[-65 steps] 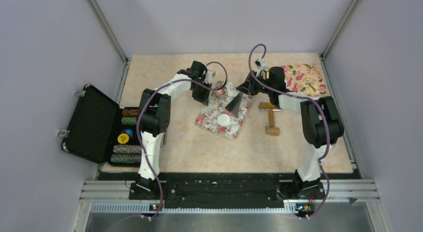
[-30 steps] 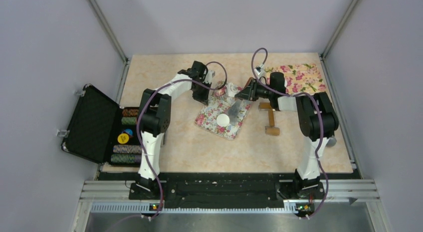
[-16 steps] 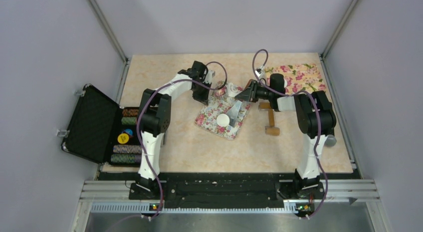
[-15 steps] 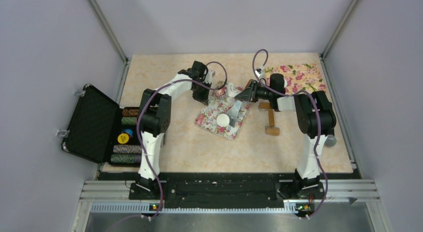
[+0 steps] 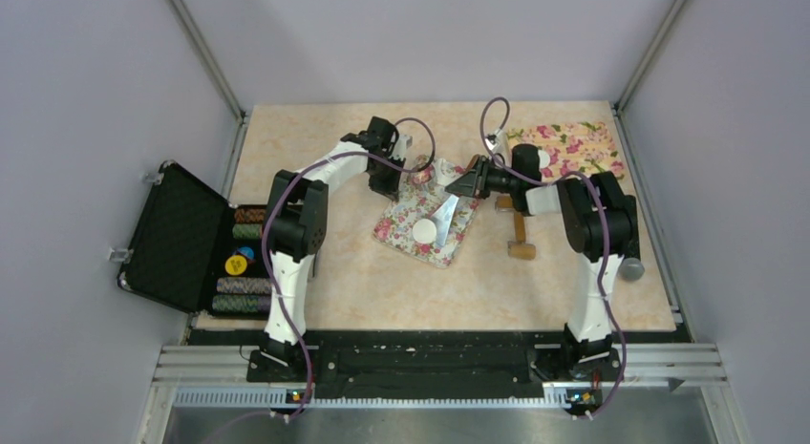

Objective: Roll out the dumpling wrappers from the dough

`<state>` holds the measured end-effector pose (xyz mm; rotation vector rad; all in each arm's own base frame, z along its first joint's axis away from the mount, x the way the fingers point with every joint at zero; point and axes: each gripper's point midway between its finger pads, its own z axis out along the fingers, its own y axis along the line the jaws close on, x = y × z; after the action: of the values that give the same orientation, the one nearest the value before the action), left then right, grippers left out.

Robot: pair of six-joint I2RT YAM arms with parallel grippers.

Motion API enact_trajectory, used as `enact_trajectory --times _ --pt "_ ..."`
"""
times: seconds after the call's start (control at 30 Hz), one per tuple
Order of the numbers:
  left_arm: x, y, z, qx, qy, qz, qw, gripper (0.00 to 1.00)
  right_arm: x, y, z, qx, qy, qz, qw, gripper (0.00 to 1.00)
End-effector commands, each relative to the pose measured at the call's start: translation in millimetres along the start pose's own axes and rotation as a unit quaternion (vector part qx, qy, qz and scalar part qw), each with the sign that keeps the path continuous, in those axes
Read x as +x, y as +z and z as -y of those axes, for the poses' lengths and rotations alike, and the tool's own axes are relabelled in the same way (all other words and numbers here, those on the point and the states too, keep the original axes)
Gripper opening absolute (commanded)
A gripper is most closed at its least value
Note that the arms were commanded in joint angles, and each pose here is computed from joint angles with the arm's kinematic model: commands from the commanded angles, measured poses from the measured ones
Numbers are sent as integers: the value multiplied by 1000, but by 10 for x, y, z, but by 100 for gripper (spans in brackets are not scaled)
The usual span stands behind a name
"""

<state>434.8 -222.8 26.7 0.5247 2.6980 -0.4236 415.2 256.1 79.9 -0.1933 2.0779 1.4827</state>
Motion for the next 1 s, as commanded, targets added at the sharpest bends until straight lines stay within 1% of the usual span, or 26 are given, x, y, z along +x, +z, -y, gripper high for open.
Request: enact_trajectory --times 0.0,0.2,0.4,0.67,0.83,0.97 --pt "170 153 75 -3 6 -25 1000 0 132 87 139 11 -18 -4 1000 0" --pt "172 146 72 -4 7 -25 1000 0 85 74 56 -5 -3 -1 1000 0" --pt "182 152 69 -4 8 -26 1000 0 -311 -141 -292 -48 10 45 998 0" --pt "161 131 77 -3 8 -22 1000 0 -673 -493 -472 -67 1 90 994 0" --pt "163 98 39 -9 13 -20 1000 0 -981 -920 -535 -57 -22 126 990 0" --pt "133 63 27 -6 11 -14 1000 0 -1310 -1502 -420 -3 -55 178 983 0"
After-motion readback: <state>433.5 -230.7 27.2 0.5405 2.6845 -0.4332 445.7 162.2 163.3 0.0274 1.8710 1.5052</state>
